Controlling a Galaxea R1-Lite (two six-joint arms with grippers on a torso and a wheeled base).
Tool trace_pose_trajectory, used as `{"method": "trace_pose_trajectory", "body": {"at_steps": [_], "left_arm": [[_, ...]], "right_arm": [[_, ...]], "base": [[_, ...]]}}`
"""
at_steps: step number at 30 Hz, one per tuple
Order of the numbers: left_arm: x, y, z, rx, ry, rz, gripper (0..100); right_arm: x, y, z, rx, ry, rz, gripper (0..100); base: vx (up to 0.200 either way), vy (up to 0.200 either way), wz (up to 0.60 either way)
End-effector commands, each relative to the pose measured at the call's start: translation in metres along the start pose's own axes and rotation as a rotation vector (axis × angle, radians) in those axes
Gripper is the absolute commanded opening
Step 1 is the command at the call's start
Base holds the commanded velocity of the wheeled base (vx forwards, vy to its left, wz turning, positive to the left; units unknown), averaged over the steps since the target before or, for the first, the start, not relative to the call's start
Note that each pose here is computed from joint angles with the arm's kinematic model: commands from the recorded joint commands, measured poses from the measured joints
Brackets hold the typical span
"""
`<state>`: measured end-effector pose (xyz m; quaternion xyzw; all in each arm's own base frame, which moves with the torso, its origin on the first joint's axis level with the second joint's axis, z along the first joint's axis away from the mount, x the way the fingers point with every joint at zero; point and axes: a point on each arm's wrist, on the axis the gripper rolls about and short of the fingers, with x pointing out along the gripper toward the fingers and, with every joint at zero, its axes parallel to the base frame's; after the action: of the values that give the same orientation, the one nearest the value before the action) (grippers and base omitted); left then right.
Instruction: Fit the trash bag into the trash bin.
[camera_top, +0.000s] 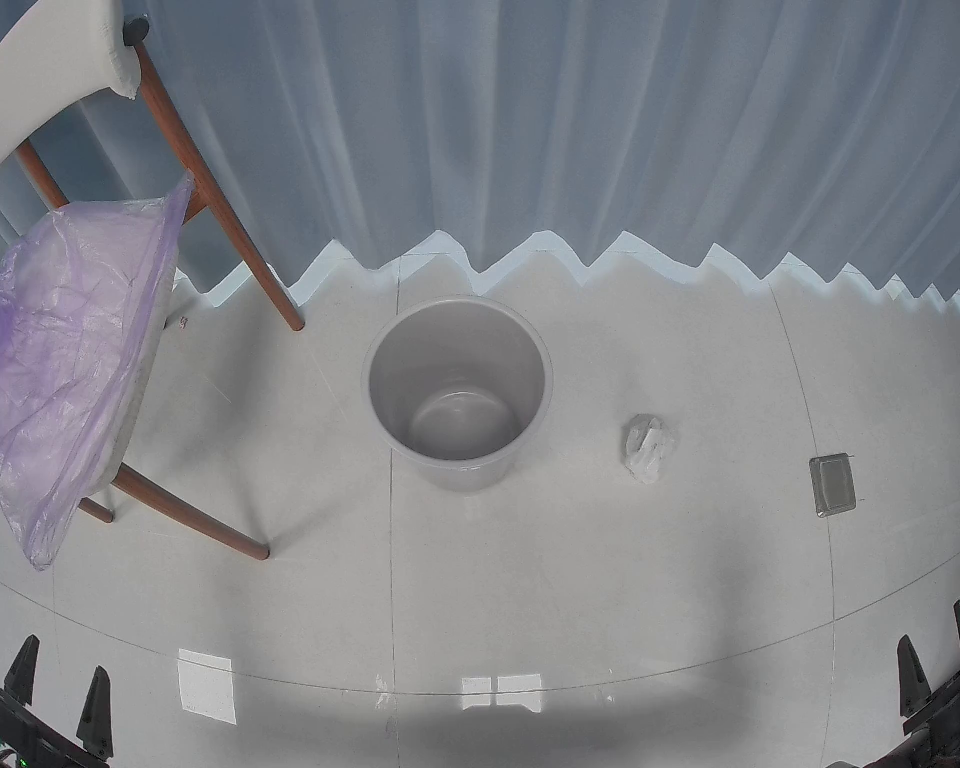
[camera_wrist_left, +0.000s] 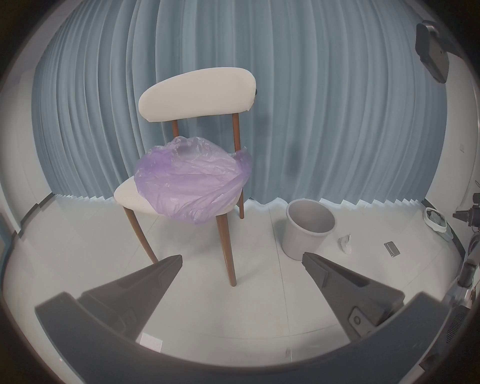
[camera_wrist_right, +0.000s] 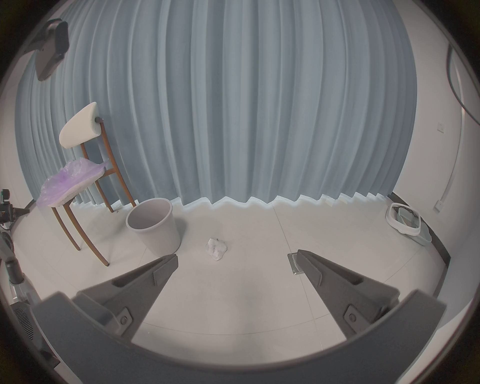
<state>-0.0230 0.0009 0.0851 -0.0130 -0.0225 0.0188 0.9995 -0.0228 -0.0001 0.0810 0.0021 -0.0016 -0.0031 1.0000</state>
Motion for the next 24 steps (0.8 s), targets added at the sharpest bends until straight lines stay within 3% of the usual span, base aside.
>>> {"method": "trace_pose_trajectory", "body": {"at_steps": [1, 8, 10, 13, 15, 18, 19, 24], "left_arm": [[0.0, 0.0, 0.001, 0.006, -0.061, 0.002, 100], [-0.001, 0.0, 0.01, 0.029, -0.149, 0.002, 100], [-0.003, -0.001, 0.017, 0.109, -0.2, 0.001, 100], [-0.006, -0.001, 0.028, 0.131, -0.221, -0.03, 100], [-0.005, -0.003, 0.041, 0.163, -0.163, -0.101, 100], [-0.005, -0.004, 0.054, 0.199, -0.112, -0.141, 100], [-0.003, -0.005, 0.069, 0.213, -0.068, -0.17, 100], [0.016, -0.007, 0.097, 0.21, 0.02, -0.188, 100]], "right_arm": [[0.0, 0.0, -0.005, 0.0, 0.002, 0.0, 100], [0.0, 0.0, -0.005, 0.0, -0.001, 0.0, 100], [0.0, 0.0, -0.005, 0.0, 0.002, 0.002, 100], [0.0, 0.0, -0.005, 0.0, 0.0, 0.003, 100], [0.0, 0.0, -0.005, 0.005, -0.001, 0.003, 100], [0.0, 0.0, -0.005, 0.005, 0.0, 0.003, 100], [0.0, 0.0, -0.005, 0.005, 0.0, 0.005, 100], [0.0, 0.0, -0.005, 0.011, -0.001, 0.0, 100]], "base": [[0.0, 0.0, 0.0], [0.0, 0.0, 0.0], [0.0, 0.0, 0.0], [0.0, 0.0, 0.0], [0.0, 0.0, 0.0], [0.0, 0.0, 0.0], [0.0, 0.0, 0.0], [0.0, 0.0, 0.0]]}}
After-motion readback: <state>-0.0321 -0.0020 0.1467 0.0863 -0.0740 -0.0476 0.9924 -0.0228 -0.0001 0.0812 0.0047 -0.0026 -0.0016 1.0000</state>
